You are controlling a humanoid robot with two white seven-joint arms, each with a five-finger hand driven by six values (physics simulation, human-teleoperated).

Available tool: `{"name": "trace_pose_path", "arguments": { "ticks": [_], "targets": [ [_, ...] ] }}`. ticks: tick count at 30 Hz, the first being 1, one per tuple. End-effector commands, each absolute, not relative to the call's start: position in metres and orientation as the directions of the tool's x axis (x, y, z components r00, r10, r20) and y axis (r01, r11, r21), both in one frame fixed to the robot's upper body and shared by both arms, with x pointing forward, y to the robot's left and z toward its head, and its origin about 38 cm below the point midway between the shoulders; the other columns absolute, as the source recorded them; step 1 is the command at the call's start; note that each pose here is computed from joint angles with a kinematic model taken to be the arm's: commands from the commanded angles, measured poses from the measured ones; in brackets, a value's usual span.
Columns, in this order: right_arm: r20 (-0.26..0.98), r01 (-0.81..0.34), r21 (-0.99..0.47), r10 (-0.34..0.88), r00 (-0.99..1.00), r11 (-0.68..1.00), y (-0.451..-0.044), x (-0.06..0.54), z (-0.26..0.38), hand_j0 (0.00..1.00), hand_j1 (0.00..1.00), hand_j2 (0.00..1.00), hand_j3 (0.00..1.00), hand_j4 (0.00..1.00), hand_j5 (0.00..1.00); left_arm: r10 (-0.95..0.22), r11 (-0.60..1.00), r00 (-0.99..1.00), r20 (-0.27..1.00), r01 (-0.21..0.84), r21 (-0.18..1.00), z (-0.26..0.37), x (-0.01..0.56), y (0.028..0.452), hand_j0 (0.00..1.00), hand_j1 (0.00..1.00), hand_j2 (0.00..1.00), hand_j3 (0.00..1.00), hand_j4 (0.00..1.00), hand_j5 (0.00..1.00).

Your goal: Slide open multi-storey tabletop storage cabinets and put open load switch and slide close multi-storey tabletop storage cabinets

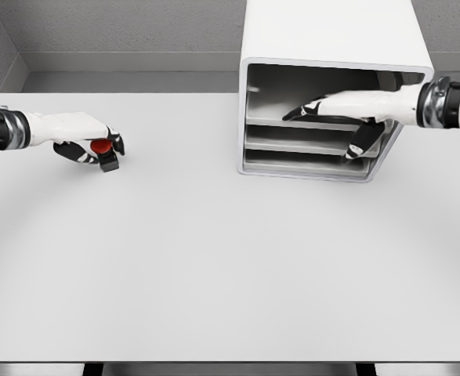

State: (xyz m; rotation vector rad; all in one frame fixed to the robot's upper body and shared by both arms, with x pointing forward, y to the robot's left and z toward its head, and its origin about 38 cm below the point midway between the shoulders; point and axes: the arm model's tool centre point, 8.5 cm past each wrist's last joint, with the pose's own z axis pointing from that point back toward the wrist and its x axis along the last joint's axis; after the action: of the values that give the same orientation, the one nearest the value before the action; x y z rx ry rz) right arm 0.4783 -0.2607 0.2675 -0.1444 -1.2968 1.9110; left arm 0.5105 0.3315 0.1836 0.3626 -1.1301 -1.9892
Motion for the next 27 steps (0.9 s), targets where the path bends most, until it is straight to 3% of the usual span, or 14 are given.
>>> {"name": "trace_pose_path", "arguments": {
  "ticks": [1, 4, 12, 27],
  "targets": [
    [0.313, -0.536, -0.82, 0.628, -0.713, -0.201, -0.248, 0.471, 0.263, 1.0, 1.0, 1.0, 1.0, 1.0, 1.0, -0.759, -0.275, -0.636, 0.138, 0.505, 0.818, 0.183, 0.511, 0.33, 0.45, 0.45, 0.45, 0.45, 0.45, 0.45],
    [0.308, -0.516, -0.828, 0.589, -0.747, -0.221, -0.239, 0.463, 0.266, 1.0, 1.0, 1.0, 1.0, 1.0, 1.0, -0.753, -0.28, -0.642, 0.145, 0.511, 0.813, 0.18, 0.509, 0.328, 0.4, 0.4, 0.4, 0.4, 0.4, 0.4],
    [0.294, -0.477, -0.847, 0.544, -0.786, -0.232, -0.233, 0.458, 0.28, 1.0, 1.0, 1.0, 1.0, 1.0, 1.0, -0.657, -0.255, -0.74, 0.145, 0.399, 0.881, 0.235, 0.487, 0.313, 0.41, 0.41, 0.41, 0.41, 0.41, 0.41],
    [0.285, -0.434, -0.848, 0.427, -0.858, -0.305, -0.224, 0.421, 0.28, 1.0, 1.0, 1.0, 1.0, 1.0, 1.0, -0.553, -0.211, -0.82, 0.148, 0.31, 0.927, 0.286, 0.454, 0.3, 0.41, 0.41, 0.41, 0.41, 0.41, 0.41]
  ]
}}
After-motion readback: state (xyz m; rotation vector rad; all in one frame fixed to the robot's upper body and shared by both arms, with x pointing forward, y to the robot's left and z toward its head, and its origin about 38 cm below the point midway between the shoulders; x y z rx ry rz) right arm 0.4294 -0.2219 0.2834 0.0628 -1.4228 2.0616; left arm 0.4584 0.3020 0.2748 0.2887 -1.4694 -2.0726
